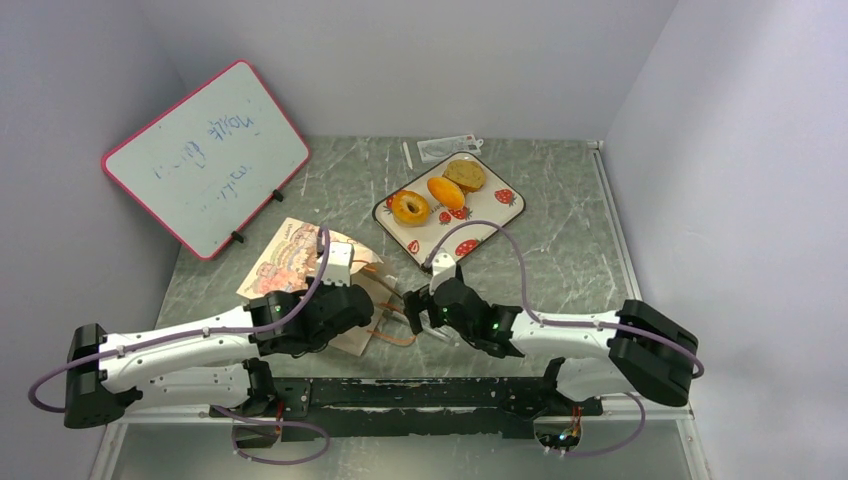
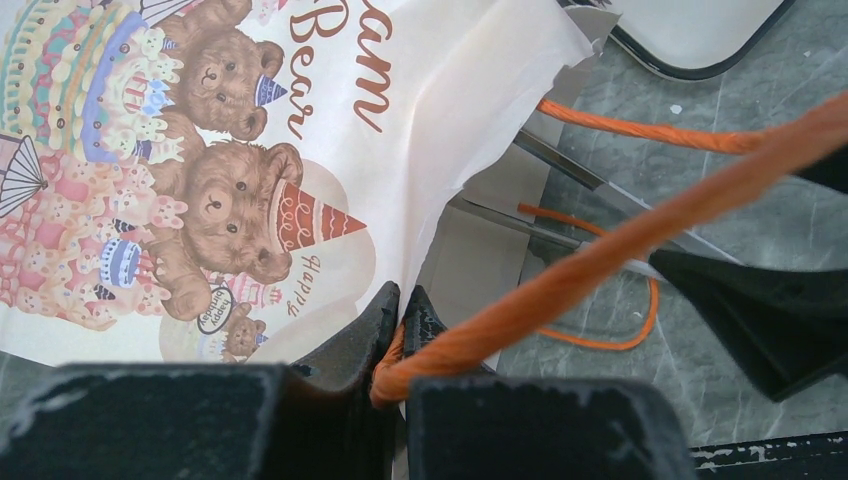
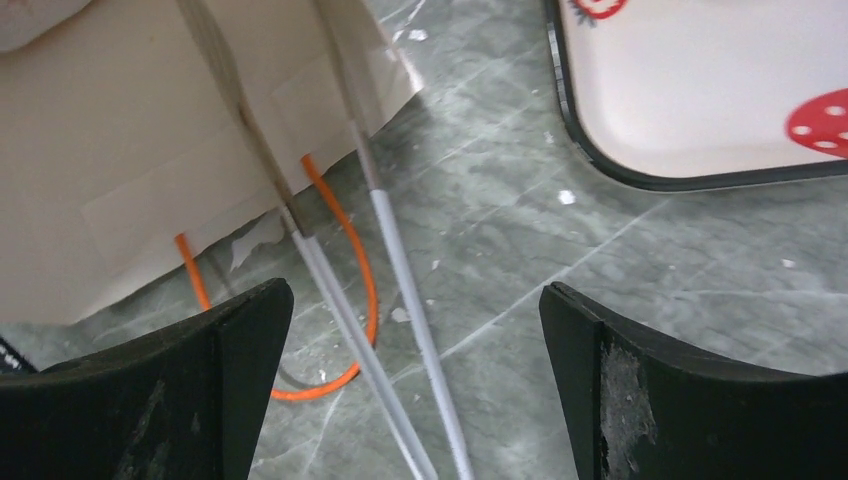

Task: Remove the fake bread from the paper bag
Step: Pick up the clamp from the paper bag.

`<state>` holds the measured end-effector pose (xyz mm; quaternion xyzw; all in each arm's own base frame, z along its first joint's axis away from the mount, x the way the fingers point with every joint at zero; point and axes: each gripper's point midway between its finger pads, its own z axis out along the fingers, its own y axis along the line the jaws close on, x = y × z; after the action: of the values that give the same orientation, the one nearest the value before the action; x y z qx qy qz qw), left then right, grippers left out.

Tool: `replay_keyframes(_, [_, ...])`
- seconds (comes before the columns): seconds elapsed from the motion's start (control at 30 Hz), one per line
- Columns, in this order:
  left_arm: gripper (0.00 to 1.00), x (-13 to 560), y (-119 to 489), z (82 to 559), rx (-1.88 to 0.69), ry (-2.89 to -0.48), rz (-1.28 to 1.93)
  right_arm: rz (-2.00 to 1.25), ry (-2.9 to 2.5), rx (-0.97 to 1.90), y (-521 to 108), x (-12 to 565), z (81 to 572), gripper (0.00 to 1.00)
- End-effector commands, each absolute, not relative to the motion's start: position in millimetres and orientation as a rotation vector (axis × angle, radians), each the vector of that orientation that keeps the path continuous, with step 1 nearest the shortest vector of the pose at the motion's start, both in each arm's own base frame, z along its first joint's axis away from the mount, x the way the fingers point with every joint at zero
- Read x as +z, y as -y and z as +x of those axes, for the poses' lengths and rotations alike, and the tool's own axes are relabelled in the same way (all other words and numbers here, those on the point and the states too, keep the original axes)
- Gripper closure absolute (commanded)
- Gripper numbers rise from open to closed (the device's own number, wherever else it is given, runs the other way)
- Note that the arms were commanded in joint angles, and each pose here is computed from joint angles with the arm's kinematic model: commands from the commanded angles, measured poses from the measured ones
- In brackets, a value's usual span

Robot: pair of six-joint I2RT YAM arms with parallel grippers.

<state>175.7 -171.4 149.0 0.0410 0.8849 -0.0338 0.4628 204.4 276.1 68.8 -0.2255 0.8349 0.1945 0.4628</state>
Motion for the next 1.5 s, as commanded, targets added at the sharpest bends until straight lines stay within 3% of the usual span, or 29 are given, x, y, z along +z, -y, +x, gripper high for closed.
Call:
replay_keyframes(0.0, [0.93,153.8,173.3,179.9,-0.115,-2.149,0.074,-0.629,-2.010,0.536,-295.5,72.3,194.5,0.01])
replay_keyframes(0.83, [0.93,146.1,170.3,177.4,-0.132,-2.170,0.060,-0.773,-1.997,0.563,-315.2,37.2,177.8,0.20])
replay_keyframes(1.13, [0.93,144.4,169.4,176.3,-0.141,-2.172,0.054,-0.817,-2.002,0.610,-325.1,29.3,172.3,0.43])
replay_keyframes(1.47, [0.93,146.3,168.3,175.0,-0.156,-2.169,0.061,-0.813,-2.029,0.627,-324.2,16.9,168.4,0.42])
